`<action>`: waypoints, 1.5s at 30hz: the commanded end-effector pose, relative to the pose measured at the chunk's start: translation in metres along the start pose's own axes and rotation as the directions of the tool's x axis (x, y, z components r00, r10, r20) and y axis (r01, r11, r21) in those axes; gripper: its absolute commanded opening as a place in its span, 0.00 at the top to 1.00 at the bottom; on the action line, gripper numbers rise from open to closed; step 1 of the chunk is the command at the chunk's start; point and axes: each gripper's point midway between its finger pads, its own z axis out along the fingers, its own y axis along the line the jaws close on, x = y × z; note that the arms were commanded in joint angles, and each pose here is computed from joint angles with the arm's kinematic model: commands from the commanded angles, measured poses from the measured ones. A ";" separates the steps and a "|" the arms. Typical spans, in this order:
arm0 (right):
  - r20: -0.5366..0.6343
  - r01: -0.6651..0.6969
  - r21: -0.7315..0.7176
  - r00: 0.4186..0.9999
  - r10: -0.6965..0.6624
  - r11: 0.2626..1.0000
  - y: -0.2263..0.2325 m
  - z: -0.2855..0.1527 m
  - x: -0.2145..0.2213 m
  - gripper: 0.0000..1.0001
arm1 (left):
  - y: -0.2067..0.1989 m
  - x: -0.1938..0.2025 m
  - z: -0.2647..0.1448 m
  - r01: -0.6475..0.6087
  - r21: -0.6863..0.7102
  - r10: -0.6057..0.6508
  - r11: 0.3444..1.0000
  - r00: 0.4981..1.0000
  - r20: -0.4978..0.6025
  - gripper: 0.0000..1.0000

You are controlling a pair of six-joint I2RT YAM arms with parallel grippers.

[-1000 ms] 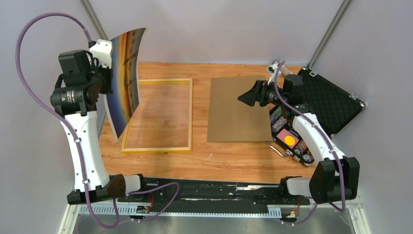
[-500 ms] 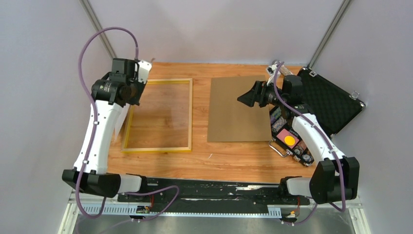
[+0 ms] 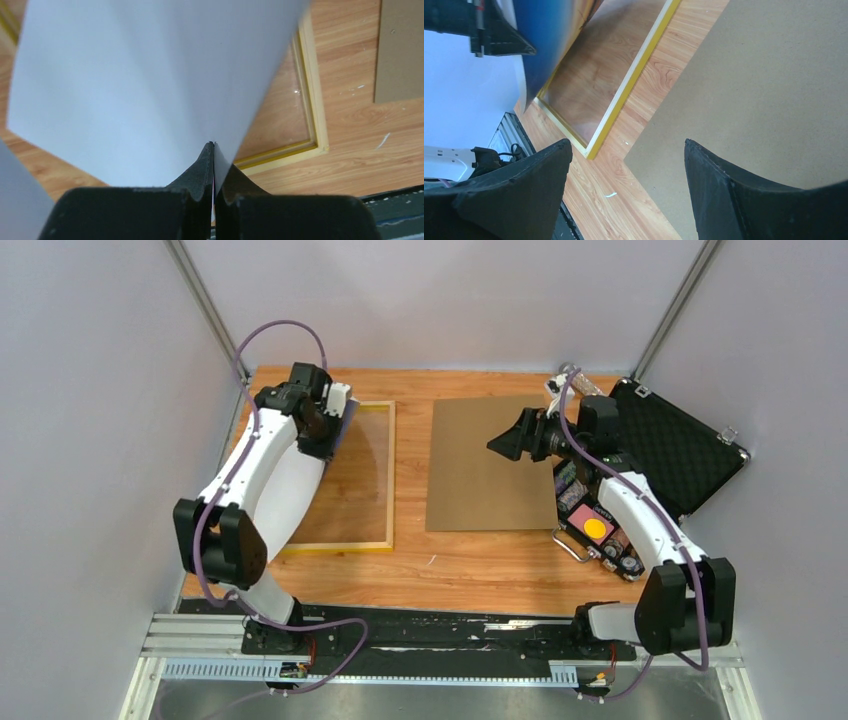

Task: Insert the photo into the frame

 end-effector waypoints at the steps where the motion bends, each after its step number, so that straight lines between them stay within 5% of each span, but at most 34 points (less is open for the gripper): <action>1: 0.017 0.043 0.005 0.999 -0.043 0.999 -0.003 0.004 -0.005 0.19 | -0.028 -0.007 0.027 0.086 0.134 -0.085 0.987 0.996 -0.015 1.00; 22: -0.050 0.065 0.015 0.997 -0.064 0.998 -0.016 0.027 0.009 0.19 | -0.055 0.006 0.087 0.299 0.209 -0.258 0.931 0.945 -0.203 1.00; 26: -0.103 0.043 -0.061 0.993 -0.049 0.997 -0.003 0.047 0.014 0.20 | -0.058 -0.007 0.090 0.336 0.237 -0.293 0.912 0.935 -0.199 0.80; 37: -0.213 0.009 -0.271 0.975 -0.069 0.963 0.039 0.132 0.054 0.22 | -0.075 -0.031 0.099 0.452 0.341 -0.397 0.824 0.891 -0.222 0.76; 45: -0.288 -0.116 -0.343 0.957 0.013 0.932 0.065 0.170 0.084 0.20 | -0.082 -0.063 0.107 0.563 0.438 -0.527 0.701 0.822 -0.215 0.73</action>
